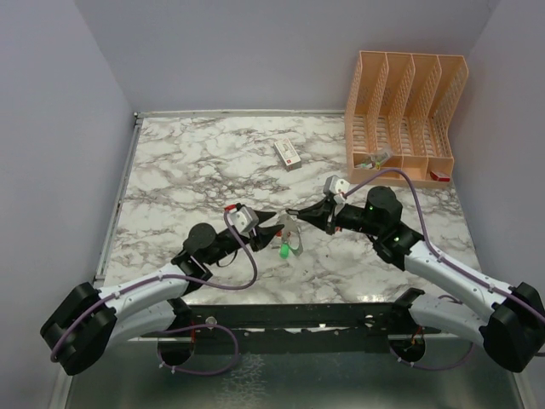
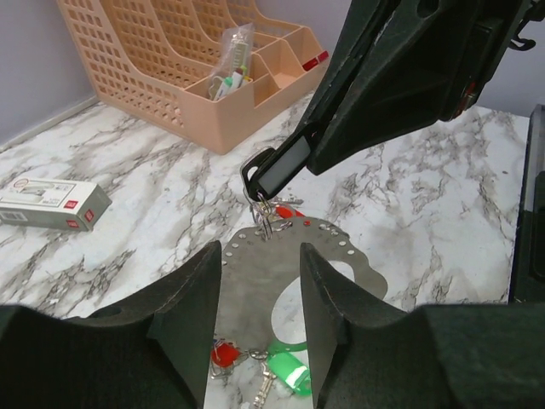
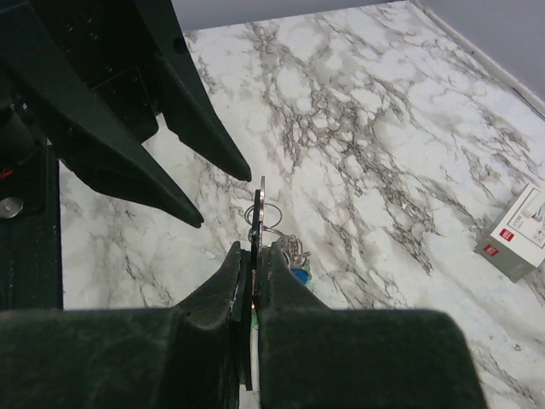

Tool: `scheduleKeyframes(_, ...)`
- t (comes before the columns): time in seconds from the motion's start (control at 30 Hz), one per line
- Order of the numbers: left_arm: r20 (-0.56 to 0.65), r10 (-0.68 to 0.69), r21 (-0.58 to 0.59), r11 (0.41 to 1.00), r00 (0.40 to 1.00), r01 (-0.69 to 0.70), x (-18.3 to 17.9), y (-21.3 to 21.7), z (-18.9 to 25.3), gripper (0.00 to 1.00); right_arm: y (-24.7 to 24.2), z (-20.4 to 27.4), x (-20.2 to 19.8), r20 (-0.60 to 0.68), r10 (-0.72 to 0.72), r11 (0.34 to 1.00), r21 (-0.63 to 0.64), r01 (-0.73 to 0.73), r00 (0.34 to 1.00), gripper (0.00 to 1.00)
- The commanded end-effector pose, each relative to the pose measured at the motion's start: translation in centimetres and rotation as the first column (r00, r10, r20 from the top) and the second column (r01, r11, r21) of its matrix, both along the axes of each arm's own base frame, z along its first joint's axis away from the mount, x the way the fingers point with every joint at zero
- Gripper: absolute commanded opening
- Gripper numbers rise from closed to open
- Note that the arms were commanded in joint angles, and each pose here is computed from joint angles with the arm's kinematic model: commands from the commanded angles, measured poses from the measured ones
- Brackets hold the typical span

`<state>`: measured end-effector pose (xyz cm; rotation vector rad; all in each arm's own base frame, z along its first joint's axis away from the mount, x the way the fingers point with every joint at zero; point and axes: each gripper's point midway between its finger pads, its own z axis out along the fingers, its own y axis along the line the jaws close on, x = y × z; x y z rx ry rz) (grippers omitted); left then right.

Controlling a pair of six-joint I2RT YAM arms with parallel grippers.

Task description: Remove the keys from the keyring

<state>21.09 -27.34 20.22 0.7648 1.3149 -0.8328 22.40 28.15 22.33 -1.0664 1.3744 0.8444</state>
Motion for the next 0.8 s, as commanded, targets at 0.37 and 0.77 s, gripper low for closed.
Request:
scheduleKeyframes(0.37,-0.012,-0.076,0.035,0.996,0.997,0.076,0.4,-2.4,0.1,0.44,0.3,0.3,-1.1,0.013,0.047,0.999,-0.003,-0.047,0.999,0.01)
scheduleKeyframes(0.77,-0.011,-0.071,0.07,0.995,0.997,0.071,0.9,-2.6,-0.8,0.22,0.4,0.4,-1.3,0.015,0.057,0.998,-0.001,-0.057,0.998,0.01)
